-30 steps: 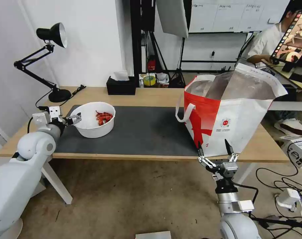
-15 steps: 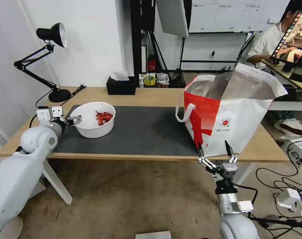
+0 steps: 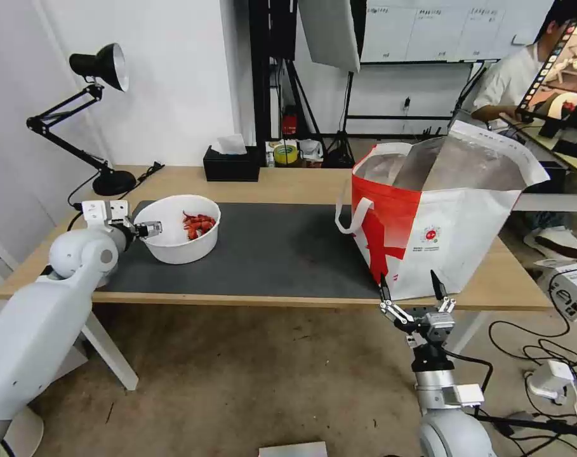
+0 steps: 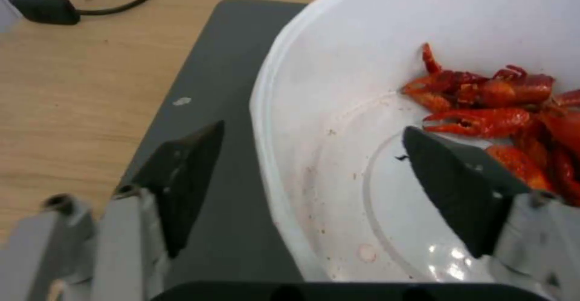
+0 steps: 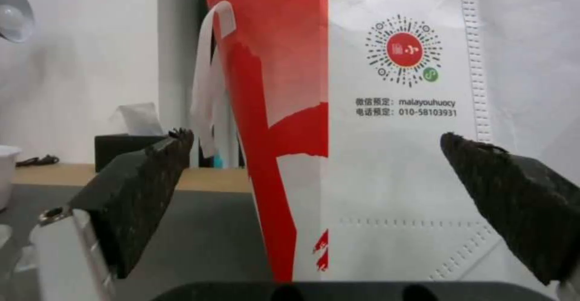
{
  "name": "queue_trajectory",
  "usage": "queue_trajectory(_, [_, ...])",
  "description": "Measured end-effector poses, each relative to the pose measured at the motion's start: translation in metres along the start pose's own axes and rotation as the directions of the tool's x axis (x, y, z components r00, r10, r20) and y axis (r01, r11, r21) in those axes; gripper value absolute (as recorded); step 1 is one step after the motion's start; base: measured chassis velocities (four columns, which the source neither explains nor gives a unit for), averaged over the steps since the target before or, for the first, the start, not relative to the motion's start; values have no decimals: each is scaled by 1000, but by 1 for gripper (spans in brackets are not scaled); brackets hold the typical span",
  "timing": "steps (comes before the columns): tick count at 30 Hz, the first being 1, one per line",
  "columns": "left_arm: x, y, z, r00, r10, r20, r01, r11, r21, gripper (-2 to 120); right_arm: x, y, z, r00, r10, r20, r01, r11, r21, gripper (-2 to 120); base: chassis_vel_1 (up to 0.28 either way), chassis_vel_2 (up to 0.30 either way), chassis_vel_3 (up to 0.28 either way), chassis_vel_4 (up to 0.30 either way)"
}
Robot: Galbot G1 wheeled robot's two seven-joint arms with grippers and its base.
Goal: Pick up the trash from the table and place it into the takeout bag.
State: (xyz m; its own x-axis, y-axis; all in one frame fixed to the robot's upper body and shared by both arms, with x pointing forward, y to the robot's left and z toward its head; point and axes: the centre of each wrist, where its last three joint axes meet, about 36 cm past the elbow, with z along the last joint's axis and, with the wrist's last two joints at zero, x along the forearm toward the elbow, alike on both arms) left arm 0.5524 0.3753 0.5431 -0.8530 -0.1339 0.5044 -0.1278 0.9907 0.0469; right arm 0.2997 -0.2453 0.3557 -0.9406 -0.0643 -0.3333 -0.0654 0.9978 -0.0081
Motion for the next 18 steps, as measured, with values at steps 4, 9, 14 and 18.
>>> queue_trajectory(4, [-3,-3,0,1000,0,-12,0,1000,5,61,0,-1,0,1000,3,0,-3,1000,1,100,0,0,0,0])
queue_trajectory(9, [-7,-5,1,1000,-1,-21,1,1000,15,42,0,-1,0,1000,10,-1,-10,1000,0,100,0,0,0,0])
queue_trajectory(14, [-8,-5,1,1000,-3,-25,3,1000,17,25,-1,-1,1,1000,20,0,-20,1000,-1,100,0,0,0,0])
queue_trajectory(18, [-9,-4,2,1000,-3,-26,3,1000,18,9,-2,0,1,1000,21,4,-21,1000,-1,100,0,0,0,0])
